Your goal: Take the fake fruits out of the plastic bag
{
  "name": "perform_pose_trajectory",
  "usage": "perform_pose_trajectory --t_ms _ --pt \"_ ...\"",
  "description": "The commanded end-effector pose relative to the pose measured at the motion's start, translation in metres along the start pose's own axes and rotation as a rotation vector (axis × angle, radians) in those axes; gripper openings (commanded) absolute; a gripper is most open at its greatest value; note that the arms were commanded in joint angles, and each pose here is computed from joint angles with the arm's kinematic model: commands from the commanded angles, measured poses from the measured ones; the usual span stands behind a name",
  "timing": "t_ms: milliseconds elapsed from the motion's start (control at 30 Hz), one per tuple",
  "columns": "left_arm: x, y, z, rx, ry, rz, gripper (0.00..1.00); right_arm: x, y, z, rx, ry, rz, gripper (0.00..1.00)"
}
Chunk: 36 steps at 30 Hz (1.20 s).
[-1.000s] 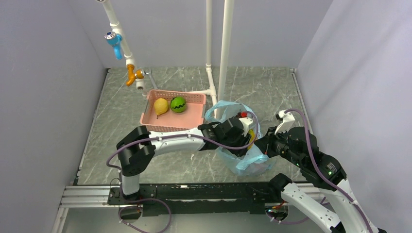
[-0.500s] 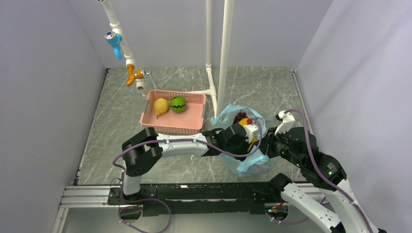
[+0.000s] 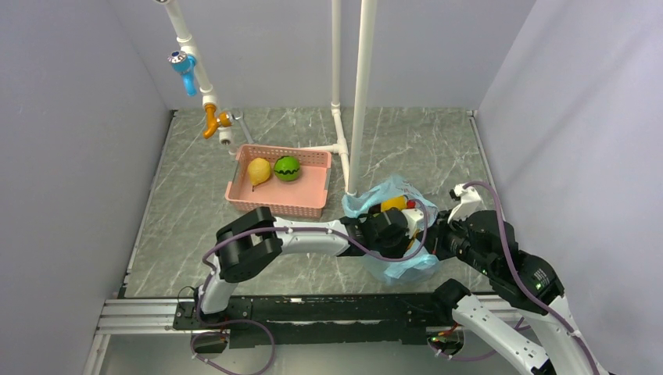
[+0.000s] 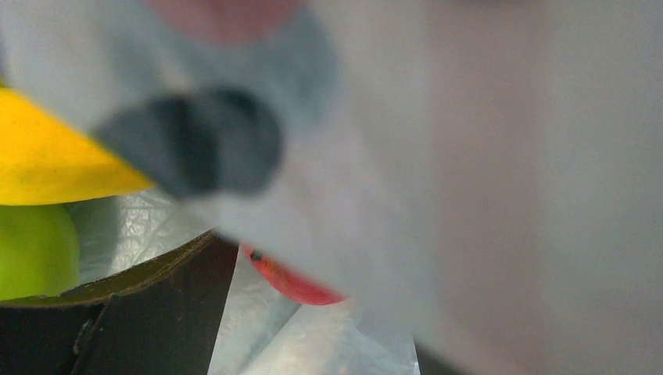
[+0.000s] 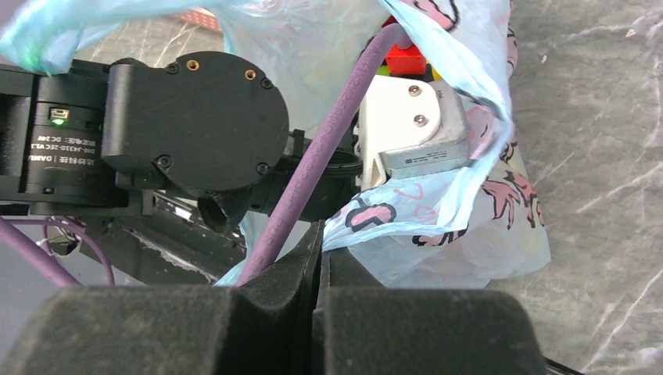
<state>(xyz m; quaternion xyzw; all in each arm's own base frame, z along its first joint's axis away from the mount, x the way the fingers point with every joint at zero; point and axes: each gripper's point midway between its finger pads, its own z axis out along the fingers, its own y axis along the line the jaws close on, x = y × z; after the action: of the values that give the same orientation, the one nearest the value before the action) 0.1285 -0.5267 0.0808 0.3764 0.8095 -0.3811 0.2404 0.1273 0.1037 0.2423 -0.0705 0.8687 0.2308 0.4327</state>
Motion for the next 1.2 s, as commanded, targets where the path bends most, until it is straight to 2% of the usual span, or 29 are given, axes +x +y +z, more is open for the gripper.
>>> perform_pose_trajectory --t_ms 0,133,200,267,400,433,767,1167 --pt "-0.002 0.004 0.014 -0.033 -0.004 0.022 0.79 -0.013 0.008 -0.011 -0.034 -0.053 0.016 0.00" --pt "0.006 0.009 0.021 -0.050 0.010 0.013 0.79 -0.013 0.008 -0.010 -0.035 -0.055 0.015 0.00" --pt "0.009 0.013 0.022 -0.071 0.013 0.010 0.75 -0.012 0.007 -0.008 -0.030 -0.047 0.015 0.00" --pt "0.010 0.016 0.020 -0.088 0.018 0.010 0.65 -0.011 0.006 -0.007 -0.023 -0.045 0.017 0.00" --pt "0.005 0.017 0.007 -0.107 -0.001 0.028 0.38 -0.012 0.003 -0.006 -0.008 -0.048 0.022 0.00" --pt "0.001 0.017 0.003 -0.112 -0.009 0.033 0.35 -0.012 0.004 -0.005 -0.008 -0.046 0.023 0.00" --pt "-0.037 0.003 -0.046 -0.108 -0.122 0.066 0.26 -0.012 0.003 -0.004 -0.001 -0.047 0.022 0.00" --pt "-0.058 -0.017 -0.108 -0.066 -0.221 0.084 0.22 -0.012 0.004 0.002 -0.001 -0.034 0.013 0.00"
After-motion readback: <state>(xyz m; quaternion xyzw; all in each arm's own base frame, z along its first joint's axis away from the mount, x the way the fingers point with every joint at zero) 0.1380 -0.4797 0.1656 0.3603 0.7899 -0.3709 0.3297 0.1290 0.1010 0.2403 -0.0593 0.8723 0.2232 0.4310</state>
